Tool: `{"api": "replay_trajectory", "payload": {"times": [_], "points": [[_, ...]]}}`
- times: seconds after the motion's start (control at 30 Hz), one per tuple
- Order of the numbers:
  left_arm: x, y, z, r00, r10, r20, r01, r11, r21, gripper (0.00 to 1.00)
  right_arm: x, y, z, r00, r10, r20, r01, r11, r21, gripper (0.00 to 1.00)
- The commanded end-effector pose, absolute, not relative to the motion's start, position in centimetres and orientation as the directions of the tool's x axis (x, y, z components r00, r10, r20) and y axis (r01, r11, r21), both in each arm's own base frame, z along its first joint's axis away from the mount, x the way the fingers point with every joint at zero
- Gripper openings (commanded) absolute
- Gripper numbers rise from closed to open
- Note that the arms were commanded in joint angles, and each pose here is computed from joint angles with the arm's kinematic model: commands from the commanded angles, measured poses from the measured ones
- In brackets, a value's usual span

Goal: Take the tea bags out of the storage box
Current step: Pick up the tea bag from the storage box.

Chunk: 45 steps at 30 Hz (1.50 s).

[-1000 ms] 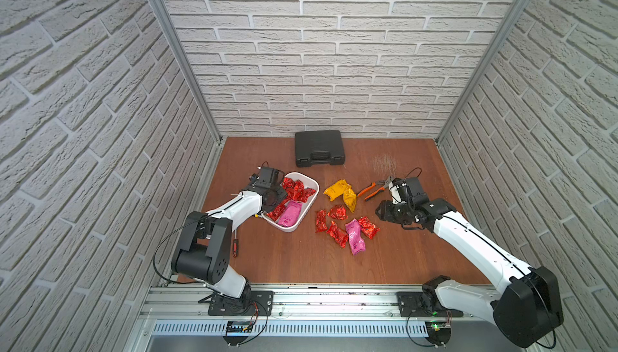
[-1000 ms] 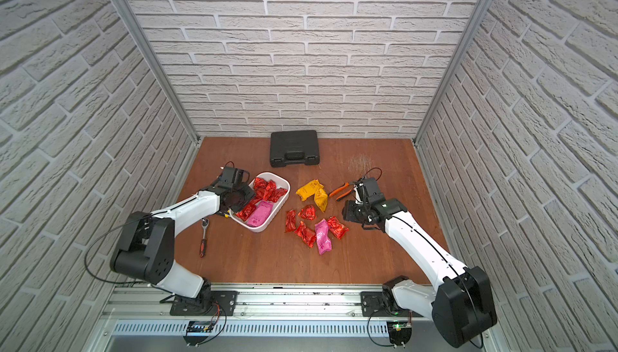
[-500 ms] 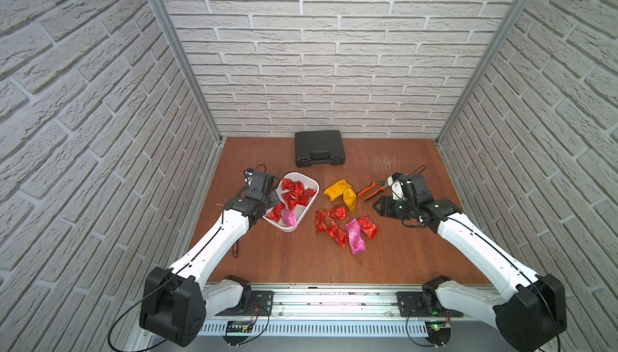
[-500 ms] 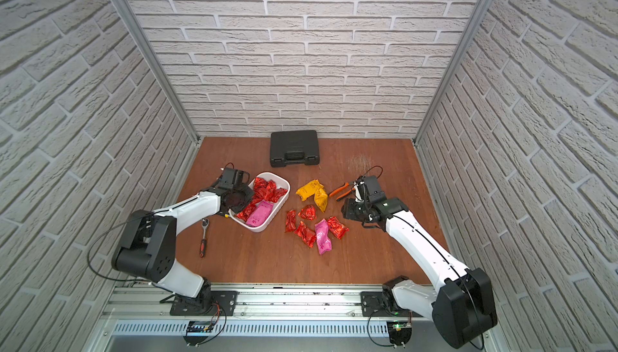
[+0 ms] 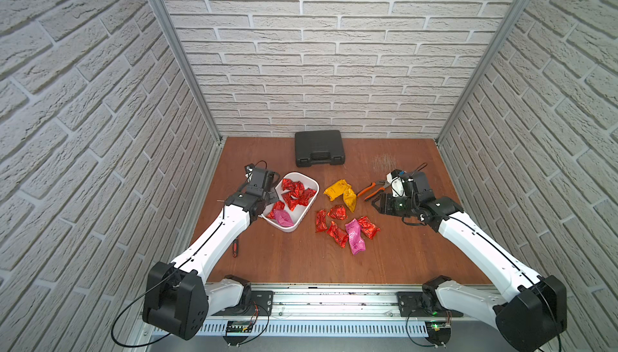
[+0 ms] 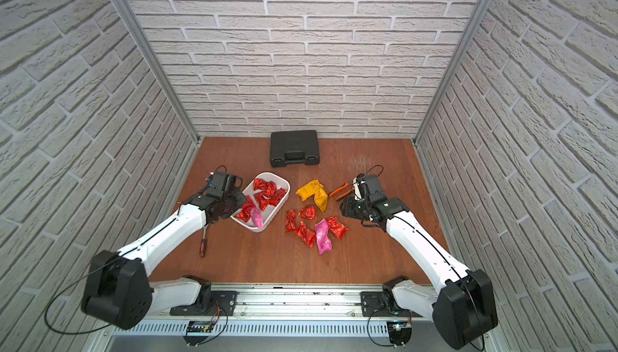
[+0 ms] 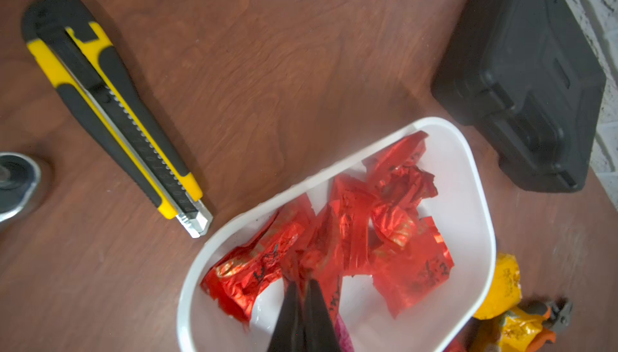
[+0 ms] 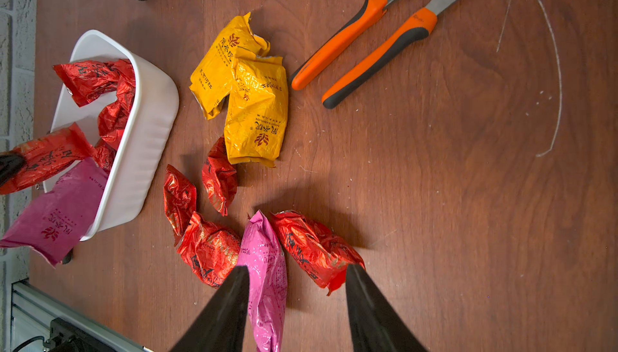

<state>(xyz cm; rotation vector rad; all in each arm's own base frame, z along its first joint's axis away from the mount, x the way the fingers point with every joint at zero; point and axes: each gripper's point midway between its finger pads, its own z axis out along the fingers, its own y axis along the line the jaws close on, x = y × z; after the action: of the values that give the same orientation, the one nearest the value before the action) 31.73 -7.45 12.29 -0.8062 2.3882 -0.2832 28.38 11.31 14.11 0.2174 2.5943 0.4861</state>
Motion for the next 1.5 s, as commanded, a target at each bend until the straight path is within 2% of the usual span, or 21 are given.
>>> {"api": "replay_trajectory", "payload": {"times": [0.0,0.17,0.27,0.43,0.53,0.63,0.8,0.97,1.1,1.2,1.47], "points": [[31.3,-6.6,13.6,-0.672,-0.465,-0.576,-0.382,0.884,-0.268,0.0,29.1,11.5,16.1,-0.835,0.237,-0.497,0.017,0.914,0.406,0.52],[32.1,-6.3,16.4,-0.668,-0.332,-0.666,-0.28,0.941,-0.188,0.0,29.3,12.2,17.2,-0.83,0.211,-0.517,-0.032,0.906,0.421,0.52],[32.3,-5.5,16.7,-0.667,-0.321,-0.672,-0.305,0.941,-0.146,0.0,29.4,12.4,17.6,-0.828,0.202,-0.522,-0.047,0.904,0.425,0.52],[33.9,-6.0,16.7,-0.659,-0.324,-0.678,-0.286,0.943,-0.173,0.0,29.6,12.9,18.0,-0.832,0.188,-0.523,-0.072,0.897,0.437,0.52],[35.2,-8.4,18.4,-0.645,-0.27,-0.715,-0.143,0.962,-0.235,0.0,29.8,14.2,18.9,-0.832,0.154,-0.533,-0.141,0.871,0.471,0.51],[35.8,-12.1,21.4,-0.6,-0.186,-0.778,0.103,0.947,-0.306,0.0,29.9,16.1,20.3,-0.821,0.105,-0.561,-0.246,0.822,0.514,0.52],[33.7,-18.8,25.6,-0.536,-0.015,-0.844,0.533,0.769,-0.352,0.0,29.8,19.0,22.4,-0.791,0.017,-0.612,-0.405,0.734,0.545,0.52],[29.8,-23.6,25.9,-0.512,0.152,-0.845,0.765,0.529,-0.368,0.0,29.6,21.4,25.0,-0.743,-0.052,-0.667,-0.541,0.633,0.553,0.54],[27.1,-26.4,25.2,-0.477,0.268,-0.837,0.853,0.369,-0.369,0.0,28.9,22.9,25.9,-0.702,-0.134,-0.7,-0.641,0.548,0.538,0.55],[26.1,-27.9,24.7,-0.459,0.311,-0.832,0.879,0.297,-0.374,0.0,28.1,24.1,25.6,-0.684,-0.202,-0.701,-0.693,0.479,0.538,0.56],[25.4,-29.4,24.9,-0.427,0.331,-0.841,0.902,0.216,-0.373,0.0,26.4,26.6,24.2,-0.681,-0.295,-0.67,-0.726,0.386,0.569,0.57]]}}
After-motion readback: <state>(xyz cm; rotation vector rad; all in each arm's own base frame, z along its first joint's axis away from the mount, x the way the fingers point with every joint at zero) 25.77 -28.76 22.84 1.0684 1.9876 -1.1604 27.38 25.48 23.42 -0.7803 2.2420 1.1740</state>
